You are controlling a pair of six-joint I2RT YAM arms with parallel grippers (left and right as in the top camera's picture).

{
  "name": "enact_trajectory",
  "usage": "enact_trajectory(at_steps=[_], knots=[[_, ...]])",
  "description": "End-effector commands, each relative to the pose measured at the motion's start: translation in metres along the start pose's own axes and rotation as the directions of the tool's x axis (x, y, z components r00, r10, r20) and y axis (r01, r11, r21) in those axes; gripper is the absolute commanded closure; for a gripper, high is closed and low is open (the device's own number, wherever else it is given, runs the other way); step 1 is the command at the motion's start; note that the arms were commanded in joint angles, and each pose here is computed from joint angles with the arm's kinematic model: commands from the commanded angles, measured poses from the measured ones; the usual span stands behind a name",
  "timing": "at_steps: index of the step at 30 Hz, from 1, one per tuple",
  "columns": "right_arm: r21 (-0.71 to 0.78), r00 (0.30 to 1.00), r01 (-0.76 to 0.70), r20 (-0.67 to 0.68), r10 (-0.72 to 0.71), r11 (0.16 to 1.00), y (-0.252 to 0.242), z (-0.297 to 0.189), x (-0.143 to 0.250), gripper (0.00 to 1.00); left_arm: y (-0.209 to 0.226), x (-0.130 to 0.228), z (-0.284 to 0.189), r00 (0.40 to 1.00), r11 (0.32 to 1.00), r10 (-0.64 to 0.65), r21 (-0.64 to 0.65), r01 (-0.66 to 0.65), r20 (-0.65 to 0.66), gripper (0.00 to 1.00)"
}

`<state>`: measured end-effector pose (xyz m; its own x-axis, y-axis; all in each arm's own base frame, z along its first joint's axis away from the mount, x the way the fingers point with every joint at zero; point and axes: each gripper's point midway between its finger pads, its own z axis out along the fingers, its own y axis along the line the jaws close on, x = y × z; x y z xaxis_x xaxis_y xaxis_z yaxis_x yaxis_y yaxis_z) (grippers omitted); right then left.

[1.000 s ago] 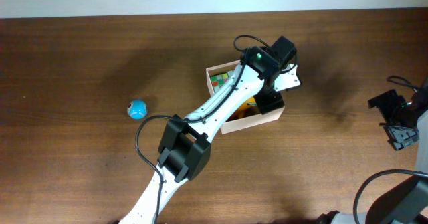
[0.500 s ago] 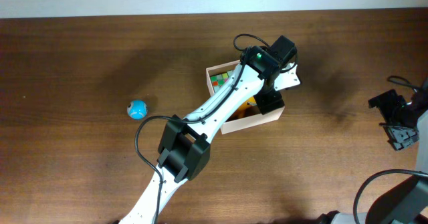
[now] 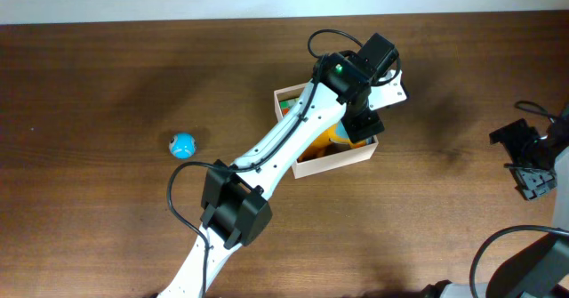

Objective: Pack container

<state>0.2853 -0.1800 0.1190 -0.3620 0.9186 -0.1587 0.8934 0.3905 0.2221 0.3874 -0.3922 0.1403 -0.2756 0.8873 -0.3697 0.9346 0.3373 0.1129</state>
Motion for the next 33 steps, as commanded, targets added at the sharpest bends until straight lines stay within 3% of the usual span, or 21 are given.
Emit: enact_trajectory(at_steps=[1, 17, 33], knots=[[0.001, 1.0, 0.002, -0.004, -0.002, 1.0, 0.0, 0.001, 0.001, 0.01, 0.011, -0.006, -0.023, 1.0, 0.998, -0.003, -0.067, 0.005, 0.028, 0.13], [0.001, 1.0, 0.003, -0.004, -0.003, 1.0, 0.0, 0.001, 0.001, 0.01, 0.056, 0.025, -0.014, 0.996, 0.99, -0.089, -0.108, 0.086, -0.02, 0.14], [0.001, 1.0, 0.002, -0.004, -0.002, 1.0, 0.0, 0.001, 0.001, 0.01, 0.049, 0.05, 0.03, 0.986, 0.994, -0.102, -0.05, 0.097, -0.128, 0.18]])
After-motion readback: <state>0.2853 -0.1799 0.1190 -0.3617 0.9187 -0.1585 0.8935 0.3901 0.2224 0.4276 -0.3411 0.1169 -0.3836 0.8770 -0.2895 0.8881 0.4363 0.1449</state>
